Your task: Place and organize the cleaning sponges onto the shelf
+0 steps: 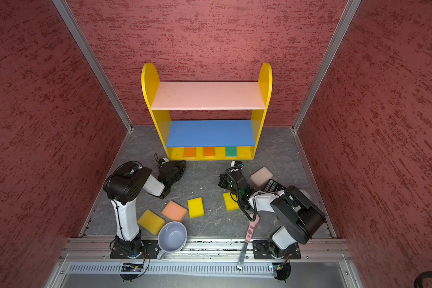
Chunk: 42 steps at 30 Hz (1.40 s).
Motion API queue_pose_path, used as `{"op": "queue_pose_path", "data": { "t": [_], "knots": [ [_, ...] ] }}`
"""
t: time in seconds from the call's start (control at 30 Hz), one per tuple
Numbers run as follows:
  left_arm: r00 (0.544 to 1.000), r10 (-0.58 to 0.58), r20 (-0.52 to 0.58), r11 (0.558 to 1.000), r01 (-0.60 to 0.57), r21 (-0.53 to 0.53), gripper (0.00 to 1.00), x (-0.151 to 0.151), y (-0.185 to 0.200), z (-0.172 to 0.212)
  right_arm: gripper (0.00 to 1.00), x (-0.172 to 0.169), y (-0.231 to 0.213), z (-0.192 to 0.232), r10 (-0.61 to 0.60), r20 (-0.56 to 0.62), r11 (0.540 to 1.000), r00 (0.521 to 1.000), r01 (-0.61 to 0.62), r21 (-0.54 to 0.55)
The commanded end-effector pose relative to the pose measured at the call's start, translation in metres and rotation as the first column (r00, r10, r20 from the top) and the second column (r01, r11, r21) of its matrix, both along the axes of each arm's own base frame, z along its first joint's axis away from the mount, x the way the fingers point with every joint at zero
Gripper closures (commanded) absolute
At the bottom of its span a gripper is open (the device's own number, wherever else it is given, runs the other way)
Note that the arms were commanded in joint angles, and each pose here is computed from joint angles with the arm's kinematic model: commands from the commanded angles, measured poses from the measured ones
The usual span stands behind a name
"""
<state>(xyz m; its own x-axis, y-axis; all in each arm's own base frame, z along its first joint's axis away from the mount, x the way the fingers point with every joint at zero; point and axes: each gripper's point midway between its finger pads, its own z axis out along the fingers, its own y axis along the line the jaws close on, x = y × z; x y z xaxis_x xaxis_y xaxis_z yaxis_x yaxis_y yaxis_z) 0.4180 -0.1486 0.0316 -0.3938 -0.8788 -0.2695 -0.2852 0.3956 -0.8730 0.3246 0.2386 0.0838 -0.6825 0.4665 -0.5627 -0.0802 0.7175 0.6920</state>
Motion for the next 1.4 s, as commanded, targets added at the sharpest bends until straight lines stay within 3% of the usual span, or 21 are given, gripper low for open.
{"op": "queue_pose_path", "data": {
  "t": [0.0, 0.2, 0.33, 0.43, 0.63, 0.77, 0.9, 1.0, 1.13, 1.27, 1.37],
  "knots": [
    [0.998, -0.051, -0.046, 0.996, 0.055, 0.075, 0.67, -0.027, 0.004, 0.004, 1.0, -0.004, -0.002, 0.011, 0.027, 0.028, 1.0, 0.999, -0.027, -0.008],
    [0.997, -0.072, -0.004, 0.979, 0.072, 0.19, 0.65, -0.054, 0.023, 0.064, 1.0, -0.012, -0.005, 0.029, 0.078, 0.076, 0.993, 0.994, -0.07, -0.094],
    [0.992, -0.053, -0.118, 0.948, 0.087, 0.305, 0.64, -0.081, 0.046, 0.086, 1.0, -0.017, -0.013, 0.043, 0.106, 0.103, 0.969, 0.989, -0.08, -0.235],
    [0.983, -0.054, -0.176, 0.926, 0.115, 0.36, 0.62, -0.101, 0.064, 0.099, 0.93, -0.02, -0.025, 0.051, 0.12, 0.08, 0.928, 0.99, -0.083, -0.363],
    [0.976, -0.053, -0.212, 0.92, 0.131, 0.369, 0.48, -0.133, 0.087, 0.111, 0.8, -0.027, -0.043, 0.049, 0.161, 0.003, 0.831, 0.987, -0.133, -0.539],
    [0.978, -0.042, -0.204, 0.92, 0.118, 0.374, 0.35, -0.142, 0.1, 0.122, 0.63, -0.03, -0.061, 0.06, 0.127, 0.022, 0.801, 0.992, -0.089, -0.592],
    [0.979, -0.057, -0.196, 0.9, 0.135, 0.414, 0.21, -0.143, 0.104, 0.137, 0.57, -0.035, -0.068, 0.059, 0.112, -0.046, 0.768, 0.993, -0.116, -0.629],
    [0.978, -0.066, -0.196, 0.885, 0.148, 0.442, 0.15, -0.14, 0.106, 0.146, 0.57, -0.048, -0.06, 0.044, 0.167, -0.121, 0.773, 0.979, -0.206, -0.6],
    [0.982, -0.077, -0.173, 0.89, 0.146, 0.433, 0.01, -0.136, 0.107, 0.153, 0.57, -0.051, -0.066, 0.038, 0.14, -0.135, 0.782, 0.981, -0.193, -0.592],
    [0.986, -0.099, -0.135, 0.904, 0.146, 0.402, 0.01, -0.129, 0.107, 0.156, 0.59, -0.042, -0.06, 0.052, 0.146, -0.094, 0.815, 0.985, -0.173, -0.553],
    [0.989, -0.1, -0.111, 0.911, 0.136, 0.39, 0.01, -0.127, 0.111, 0.161, 0.62, -0.029, -0.054, 0.057, 0.143, -0.079, 0.873, 0.986, -0.164, -0.46]
  ]
}}
